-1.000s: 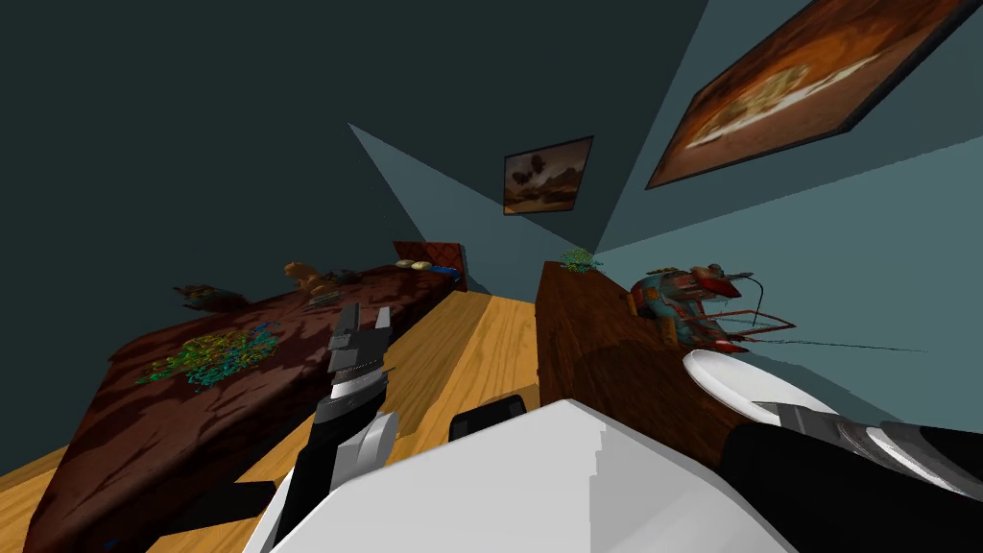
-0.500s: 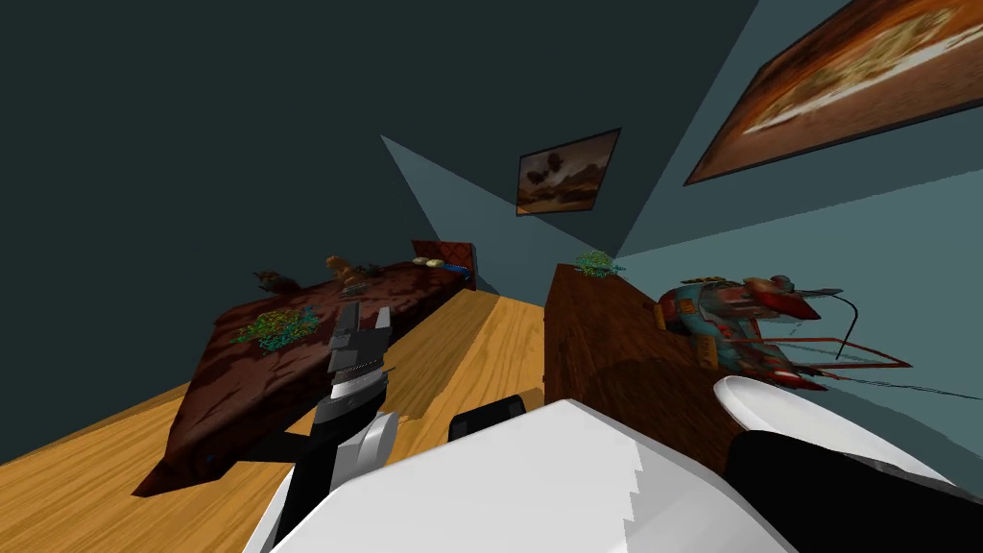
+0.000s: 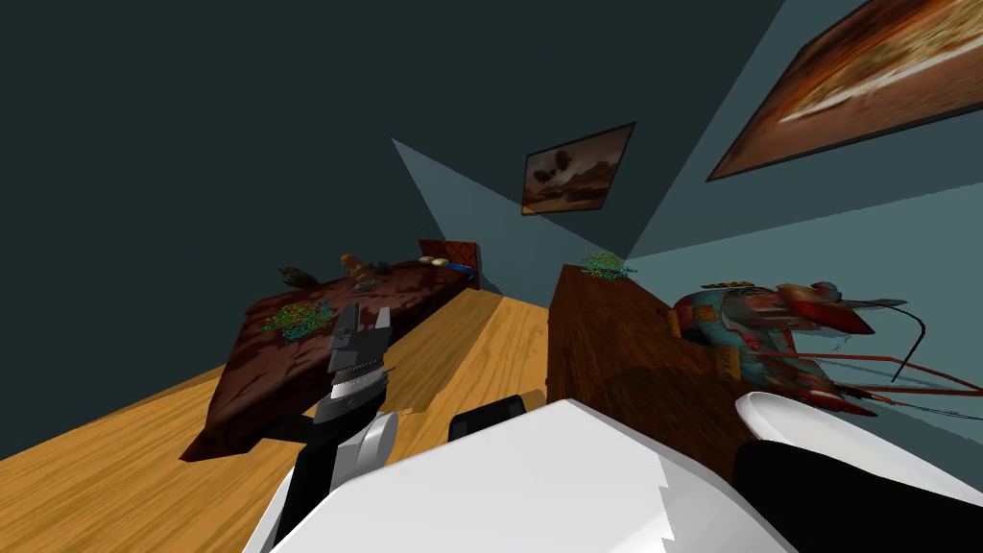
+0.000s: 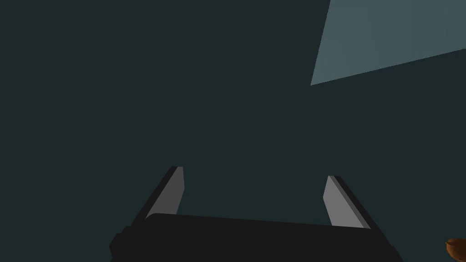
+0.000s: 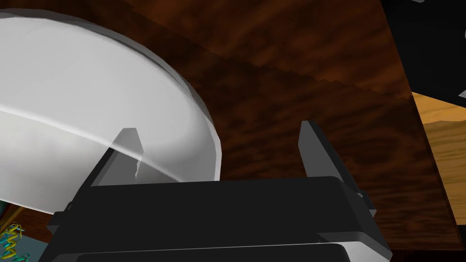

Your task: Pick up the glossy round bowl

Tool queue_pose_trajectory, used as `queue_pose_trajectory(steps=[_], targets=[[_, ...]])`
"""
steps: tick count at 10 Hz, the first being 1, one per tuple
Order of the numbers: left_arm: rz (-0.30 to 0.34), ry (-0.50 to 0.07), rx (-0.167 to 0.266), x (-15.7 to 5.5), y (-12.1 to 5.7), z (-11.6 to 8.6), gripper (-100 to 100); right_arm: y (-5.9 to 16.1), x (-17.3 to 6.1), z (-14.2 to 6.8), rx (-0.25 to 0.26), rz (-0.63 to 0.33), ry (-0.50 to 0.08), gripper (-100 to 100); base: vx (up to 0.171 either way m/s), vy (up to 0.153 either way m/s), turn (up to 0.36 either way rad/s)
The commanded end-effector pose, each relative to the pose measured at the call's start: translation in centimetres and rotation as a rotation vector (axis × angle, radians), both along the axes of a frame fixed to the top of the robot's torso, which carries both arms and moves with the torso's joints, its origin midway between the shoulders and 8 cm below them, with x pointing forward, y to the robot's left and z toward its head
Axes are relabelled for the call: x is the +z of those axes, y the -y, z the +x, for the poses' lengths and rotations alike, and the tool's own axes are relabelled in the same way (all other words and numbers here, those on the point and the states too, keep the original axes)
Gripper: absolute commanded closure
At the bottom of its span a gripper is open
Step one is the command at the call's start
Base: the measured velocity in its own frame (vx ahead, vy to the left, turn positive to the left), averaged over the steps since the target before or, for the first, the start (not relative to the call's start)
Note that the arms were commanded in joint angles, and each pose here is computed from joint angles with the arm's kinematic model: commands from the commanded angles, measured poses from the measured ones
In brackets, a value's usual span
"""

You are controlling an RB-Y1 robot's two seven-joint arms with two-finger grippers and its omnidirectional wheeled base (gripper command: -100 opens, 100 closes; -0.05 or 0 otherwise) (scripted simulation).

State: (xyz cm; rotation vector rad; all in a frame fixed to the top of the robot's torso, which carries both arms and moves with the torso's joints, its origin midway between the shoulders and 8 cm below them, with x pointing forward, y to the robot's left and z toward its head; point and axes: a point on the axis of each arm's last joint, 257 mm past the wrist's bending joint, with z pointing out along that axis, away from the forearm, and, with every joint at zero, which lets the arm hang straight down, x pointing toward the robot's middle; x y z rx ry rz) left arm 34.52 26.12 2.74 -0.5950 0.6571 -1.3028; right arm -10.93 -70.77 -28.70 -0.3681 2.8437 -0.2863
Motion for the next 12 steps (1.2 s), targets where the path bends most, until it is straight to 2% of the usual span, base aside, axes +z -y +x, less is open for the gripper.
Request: queue_pose_trajectory(steps=[1,2,3,4,5,6,8,9,10,12], targets=[[0.000,0.000,0.000,0.0,0.0,0.0,0,0.2,0.3,0.1,-0.027,-0.010,0.021,-100,-0.001,-0.004,-0.033],[0.000,0.000,0.000,0.0,0.0,0.0,0,-1.1,-0.1,-2.7,-0.047,-0.001,-0.002,-100,-0.015,-0.011,0.382],[0.000,0.000,0.000,0.0,0.0,0.0,0,-0.9,0.3,-3.2,-0.050,-0.015,-0.005,-100,-0.016,-0.027,0.194],[0.000,0.000,0.000,0.0,0.0,0.0,0,-0.6,0.8,-4.0,-0.074,-0.026,-0.007,-100,-0.005,-0.016,-0.035],[0.000,0.000,0.000,0.0,0.0,0.0,0,-0.3,0.9,-3.7,-0.092,-0.034,0.009,-100,0.001,-0.001,-0.039],[0.000,0.000,0.000,0.0,0.0,0.0,0,-1.8,0.6,-6.0,-0.107,-0.026,-0.009,-100,-0.010,-0.009,0.324],[0.000,0.000,0.000,0.0,0.0,0.0,0,-1.4,1.6,-7.7,-0.130,-0.053,-0.027,-100,-0.009,-0.021,0.109],[0.000,0.000,0.000,0.0,0.0,0.0,0,-0.9,1.9,-7.6,-0.156,-0.065,-0.011,-100,-0.003,-0.003,-0.045],[0.000,0.000,0.000,0.0,0.0,0.0,0,-2.4,2.2,-10.8,-0.181,-0.067,-0.048,-100,-0.017,-0.011,0.374],[0.000,0.000,0.000,0.0,0.0,0.0,0,-2.0,3.1,-11.8,-0.203,-0.094,-0.054,-100,-0.012,-0.021,0.074]])
